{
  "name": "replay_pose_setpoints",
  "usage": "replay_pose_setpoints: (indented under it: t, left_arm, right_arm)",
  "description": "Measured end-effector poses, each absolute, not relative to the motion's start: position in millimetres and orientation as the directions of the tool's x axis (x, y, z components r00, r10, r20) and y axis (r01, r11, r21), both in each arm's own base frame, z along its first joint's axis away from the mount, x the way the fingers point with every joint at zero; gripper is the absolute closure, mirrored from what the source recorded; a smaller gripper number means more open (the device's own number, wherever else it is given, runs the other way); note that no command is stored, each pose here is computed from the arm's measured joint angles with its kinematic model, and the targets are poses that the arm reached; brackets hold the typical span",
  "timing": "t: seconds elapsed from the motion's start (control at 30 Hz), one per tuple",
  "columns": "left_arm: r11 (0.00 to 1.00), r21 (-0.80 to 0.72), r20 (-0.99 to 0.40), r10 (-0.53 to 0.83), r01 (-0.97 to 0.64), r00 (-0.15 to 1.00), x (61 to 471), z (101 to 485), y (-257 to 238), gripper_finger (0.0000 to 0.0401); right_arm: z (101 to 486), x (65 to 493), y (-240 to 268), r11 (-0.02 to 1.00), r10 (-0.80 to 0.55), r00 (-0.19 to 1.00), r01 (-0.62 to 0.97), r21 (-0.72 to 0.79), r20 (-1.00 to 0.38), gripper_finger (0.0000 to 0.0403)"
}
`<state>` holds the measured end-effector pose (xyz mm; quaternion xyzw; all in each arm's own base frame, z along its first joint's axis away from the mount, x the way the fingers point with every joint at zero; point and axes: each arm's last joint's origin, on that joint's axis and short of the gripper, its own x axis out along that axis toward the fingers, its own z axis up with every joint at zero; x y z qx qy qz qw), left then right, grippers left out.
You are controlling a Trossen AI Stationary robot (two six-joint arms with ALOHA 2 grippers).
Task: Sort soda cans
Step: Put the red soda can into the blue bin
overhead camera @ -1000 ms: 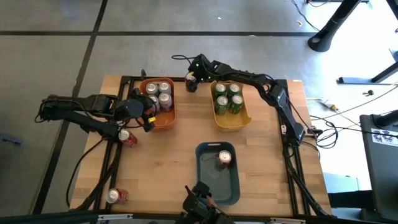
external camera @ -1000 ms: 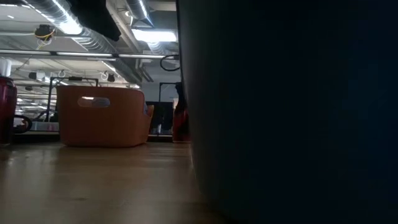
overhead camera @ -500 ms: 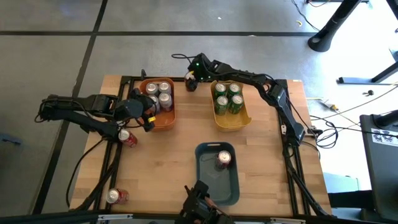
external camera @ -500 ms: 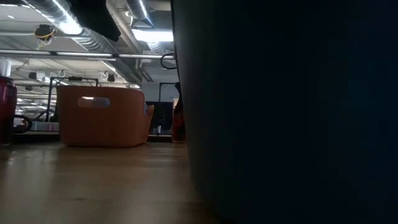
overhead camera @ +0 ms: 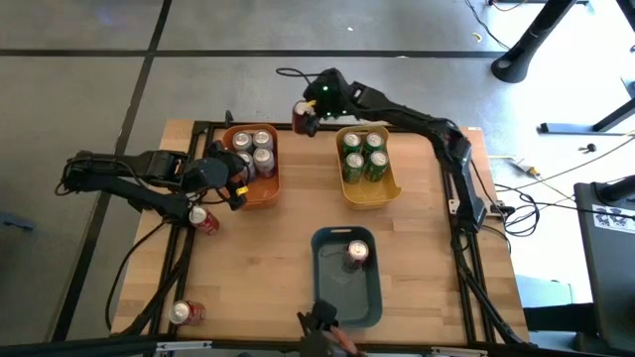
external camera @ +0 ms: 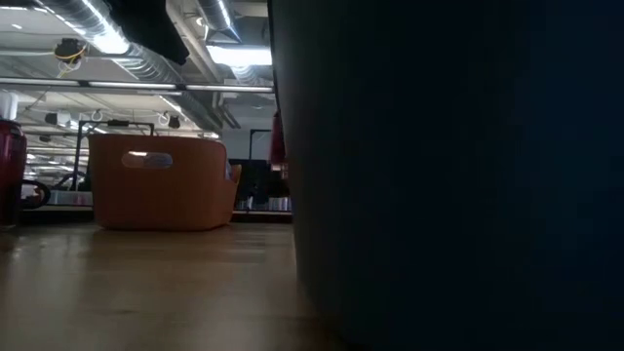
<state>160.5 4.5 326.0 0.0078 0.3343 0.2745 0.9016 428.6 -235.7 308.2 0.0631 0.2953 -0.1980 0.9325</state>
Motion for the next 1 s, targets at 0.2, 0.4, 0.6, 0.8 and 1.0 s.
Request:
replay_pose_setpoints:
  t: [0.2,0.4,0.6,0.8,1.0]
  left_arm:
    - [0.843,0.164,-0.593,0.5,-0.513,0.631,161,327,5,0.0189]
    - [0.847,0.173,-0.586,0.499,-0.503,0.638,164,327,4,0.0189]
    - [0.843,0.162,-0.589,0.499,-0.513,0.635,165,326,4,0.0189]
    - [0.846,0.148,-0.59,0.491,-0.512,0.64,167,325,2,0.0189]
    - [0.846,0.111,-0.595,0.476,-0.521,0.647,168,324,-2,0.0189]
  right_arm:
    - [357,403,-200,0.936,-0.29,0.751,0.351,-0.013,-0.593,0.012]
    - [397,374,-154,0.958,-0.223,0.752,0.287,0.003,-0.62,0.012]
    - [425,355,-102,0.975,-0.163,0.765,0.221,0.015,-0.622,0.012]
    - [433,346,-53,0.993,-0.072,0.771,0.118,0.031,-0.632,0.012]
    - [408,349,-8,0.999,0.014,0.75,0.021,0.046,-0.661,0.0121]
